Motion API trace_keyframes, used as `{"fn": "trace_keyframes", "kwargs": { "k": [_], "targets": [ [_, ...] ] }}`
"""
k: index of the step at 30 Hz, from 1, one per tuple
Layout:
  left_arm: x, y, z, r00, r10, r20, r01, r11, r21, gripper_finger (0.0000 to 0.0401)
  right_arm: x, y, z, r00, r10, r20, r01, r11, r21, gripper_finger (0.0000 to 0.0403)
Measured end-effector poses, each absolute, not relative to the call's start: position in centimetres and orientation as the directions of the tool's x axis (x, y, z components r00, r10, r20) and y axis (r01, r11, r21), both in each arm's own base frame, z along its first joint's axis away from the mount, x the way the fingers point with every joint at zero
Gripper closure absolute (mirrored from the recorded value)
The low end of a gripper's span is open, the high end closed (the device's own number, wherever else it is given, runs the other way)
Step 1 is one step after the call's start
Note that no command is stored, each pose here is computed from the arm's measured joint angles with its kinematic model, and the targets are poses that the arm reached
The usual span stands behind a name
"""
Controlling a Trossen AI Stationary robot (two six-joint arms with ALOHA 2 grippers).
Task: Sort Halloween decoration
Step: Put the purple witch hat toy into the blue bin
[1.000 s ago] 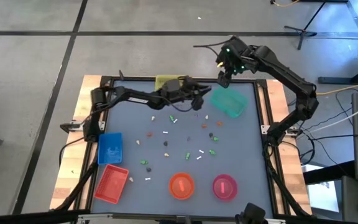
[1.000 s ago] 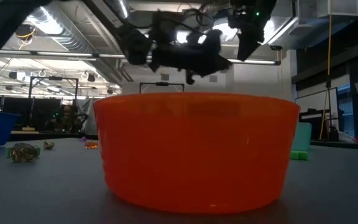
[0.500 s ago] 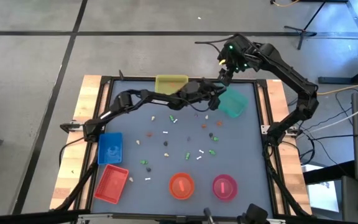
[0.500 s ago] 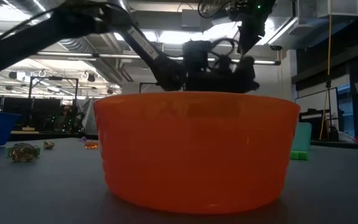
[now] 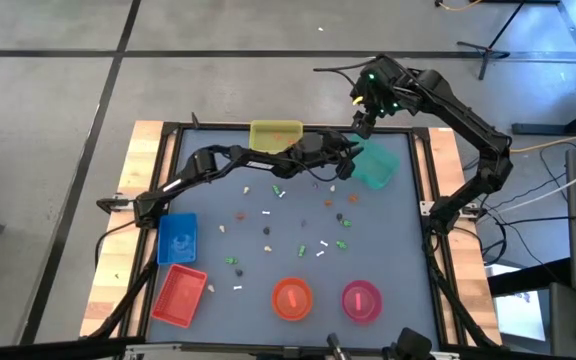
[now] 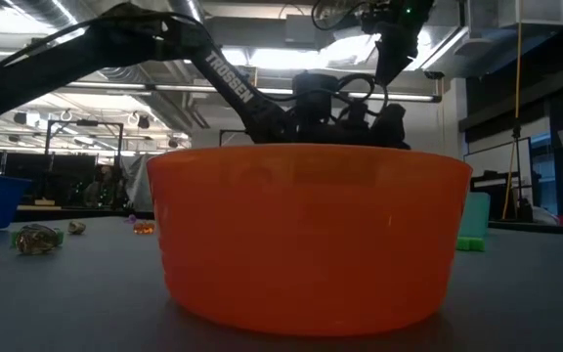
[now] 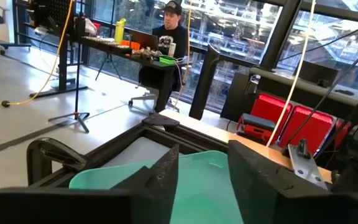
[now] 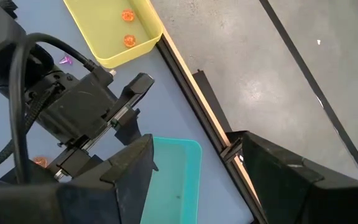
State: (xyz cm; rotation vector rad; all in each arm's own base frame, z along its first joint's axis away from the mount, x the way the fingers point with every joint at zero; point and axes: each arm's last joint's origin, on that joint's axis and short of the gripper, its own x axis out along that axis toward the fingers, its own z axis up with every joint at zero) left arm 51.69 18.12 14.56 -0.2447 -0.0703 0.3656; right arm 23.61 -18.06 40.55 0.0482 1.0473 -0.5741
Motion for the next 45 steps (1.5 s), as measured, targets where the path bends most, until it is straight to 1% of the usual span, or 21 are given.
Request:
{"fn": "trace_keyframes", "kwargs": {
  "k": [5,10,14,21,24,34,38,42,45],
  "targets": [
    [51.7,18.1,14.5,0.932,0.362,0.021,-0.346,0.905,-0.249,0.0245,23.6,-18.1,40.5,0.368,-0.424,-0.828,0.469,0.853,-0.229,0.0157],
    [51.5,18.7,14.4,0.929,0.371,0.009,-0.357,0.9,-0.249,0.023,23.5,-18.0,40.5,0.36,-0.419,-0.833,0.467,0.854,-0.228,0.0157],
    [51.1,19.8,14.5,0.947,0.322,0.011,-0.308,0.915,-0.261,0.0229,23.4,-17.9,40.3,0.341,-0.405,-0.848,0.462,0.858,-0.224,0.0157],
    [50.0,21.9,15.3,0.984,0.177,0.022,-0.155,0.91,-0.385,0.0229,23.2,-17.8,40.2,0.327,-0.395,-0.859,0.459,0.861,-0.221,0.0157],
    [49.3,23.2,16.0,0.987,0.156,0.03,-0.127,0.889,-0.441,0.0229,23.2,-17.8,40.2,0.327,-0.395,-0.859,0.459,0.861,-0.221,0.0157],
    [47.5,25.6,19.0,0.987,0.162,-0.002,-0.148,0.894,-0.424,0.0229,23.3,-17.8,40.3,0.334,-0.401,-0.853,0.461,0.859,-0.223,0.0157],
    [46.4,26.4,19.9,0.987,0.14,-0.084,-0.163,0.892,-0.421,0.0229,23.3,-17.8,40.3,0.333,-0.4,-0.854,0.461,0.859,-0.223,0.0157],
    [44.6,27.2,21.1,0.964,0.115,-0.239,-0.204,0.898,-0.389,0.0229,23.3,-17.8,40.3,0.333,-0.4,-0.854,0.469,0.856,-0.218,0.0157],
    [42.8,27.2,23.2,0.93,0.114,-0.349,-0.234,0.916,-0.326,0.0229,23.3,-17.8,40.3,0.333,-0.4,-0.854,0.469,0.856,-0.218,0.0157]
  ]
}}
